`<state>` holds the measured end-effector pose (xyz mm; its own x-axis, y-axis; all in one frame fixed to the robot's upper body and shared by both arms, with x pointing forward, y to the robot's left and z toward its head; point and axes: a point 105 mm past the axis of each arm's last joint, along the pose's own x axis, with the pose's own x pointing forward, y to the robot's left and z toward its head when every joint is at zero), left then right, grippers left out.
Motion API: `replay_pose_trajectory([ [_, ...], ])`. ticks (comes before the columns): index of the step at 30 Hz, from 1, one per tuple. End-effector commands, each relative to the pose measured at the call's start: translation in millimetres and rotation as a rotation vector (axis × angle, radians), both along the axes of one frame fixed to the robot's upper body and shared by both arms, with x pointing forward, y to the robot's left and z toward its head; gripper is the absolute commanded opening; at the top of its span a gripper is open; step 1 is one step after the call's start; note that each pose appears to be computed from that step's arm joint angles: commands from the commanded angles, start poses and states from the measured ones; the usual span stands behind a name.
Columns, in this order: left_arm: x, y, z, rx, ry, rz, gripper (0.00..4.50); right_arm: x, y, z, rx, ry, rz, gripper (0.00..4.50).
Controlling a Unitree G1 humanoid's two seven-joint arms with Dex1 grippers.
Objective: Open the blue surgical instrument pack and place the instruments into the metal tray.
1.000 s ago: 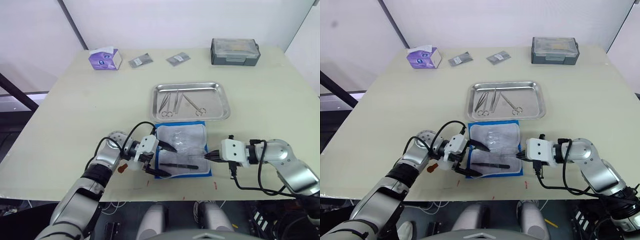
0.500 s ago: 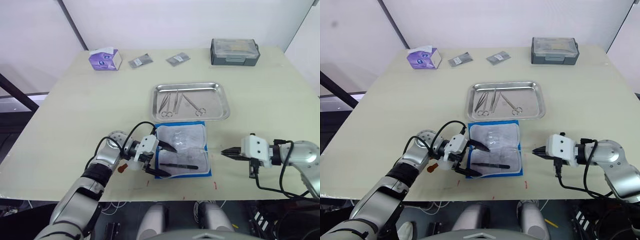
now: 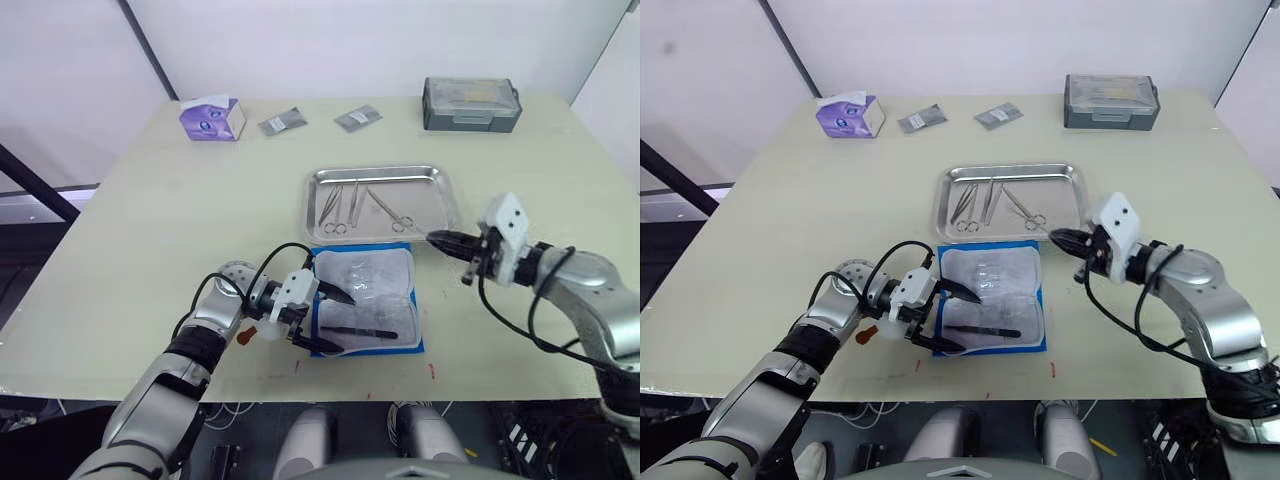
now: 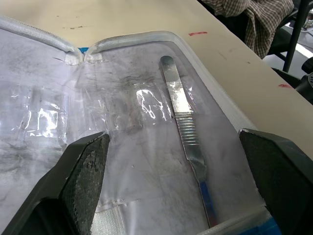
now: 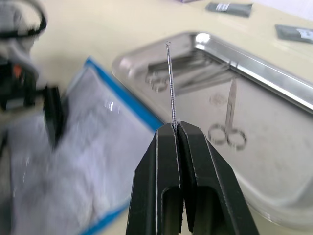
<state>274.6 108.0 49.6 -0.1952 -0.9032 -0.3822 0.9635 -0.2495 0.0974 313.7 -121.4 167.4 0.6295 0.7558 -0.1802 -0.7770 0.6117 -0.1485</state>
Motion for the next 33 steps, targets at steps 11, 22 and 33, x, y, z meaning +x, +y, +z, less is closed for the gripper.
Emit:
replay_pose_trajectory([
  [11,-29.4,6.4,-46.5,0.107,0.195,-0.029,4.50,72.7,9.3,-8.5,-0.024,0.065,-0.273,0.03],
  [22,-31.0,8.4,-47.4,0.108,0.197,-0.022,4.50,102.2,15.9,-20.9,-0.051,0.092,-0.334,0.03],
  [33,-32.5,10.3,-47.6,0.110,0.199,-0.021,4.50,128.8,17.9,-35.8,-0.058,0.131,-0.379,0.03],
])
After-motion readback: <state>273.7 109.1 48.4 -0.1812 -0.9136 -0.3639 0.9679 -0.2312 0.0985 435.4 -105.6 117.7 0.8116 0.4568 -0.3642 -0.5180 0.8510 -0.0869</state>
